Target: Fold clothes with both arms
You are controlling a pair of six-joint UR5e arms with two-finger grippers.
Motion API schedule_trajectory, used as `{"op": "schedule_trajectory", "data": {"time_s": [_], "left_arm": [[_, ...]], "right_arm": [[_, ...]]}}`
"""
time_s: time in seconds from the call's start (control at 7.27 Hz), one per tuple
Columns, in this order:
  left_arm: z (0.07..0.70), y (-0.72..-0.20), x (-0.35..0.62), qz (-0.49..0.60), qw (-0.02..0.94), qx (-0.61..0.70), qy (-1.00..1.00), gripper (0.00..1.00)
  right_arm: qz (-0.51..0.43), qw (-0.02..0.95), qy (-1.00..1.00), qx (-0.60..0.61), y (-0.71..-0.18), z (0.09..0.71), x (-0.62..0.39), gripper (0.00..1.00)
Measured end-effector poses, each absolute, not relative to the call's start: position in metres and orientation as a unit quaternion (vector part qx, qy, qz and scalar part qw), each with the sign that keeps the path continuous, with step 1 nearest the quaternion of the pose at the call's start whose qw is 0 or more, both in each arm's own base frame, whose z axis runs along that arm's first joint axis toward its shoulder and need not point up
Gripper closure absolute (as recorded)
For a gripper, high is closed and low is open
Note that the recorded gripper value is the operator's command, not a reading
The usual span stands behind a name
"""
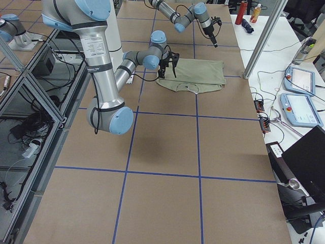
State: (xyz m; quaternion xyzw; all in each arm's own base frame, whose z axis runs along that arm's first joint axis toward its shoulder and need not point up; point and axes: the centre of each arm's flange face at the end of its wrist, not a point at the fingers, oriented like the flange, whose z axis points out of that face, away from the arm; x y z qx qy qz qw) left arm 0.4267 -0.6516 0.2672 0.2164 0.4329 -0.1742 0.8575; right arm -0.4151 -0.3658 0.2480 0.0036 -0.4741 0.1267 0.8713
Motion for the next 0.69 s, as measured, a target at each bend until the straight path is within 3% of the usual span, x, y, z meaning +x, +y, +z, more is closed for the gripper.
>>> {"op": "schedule_trajectory", "data": {"time_s": [0.69], "left_arm": [[0.243,-0.542,0.378,-0.128,0.852,0.189,0.471,0.00]], "right_arm": [[0.003,0.902,-0.428,0.054,-0.410,0.228,-0.495,0.00]]}}
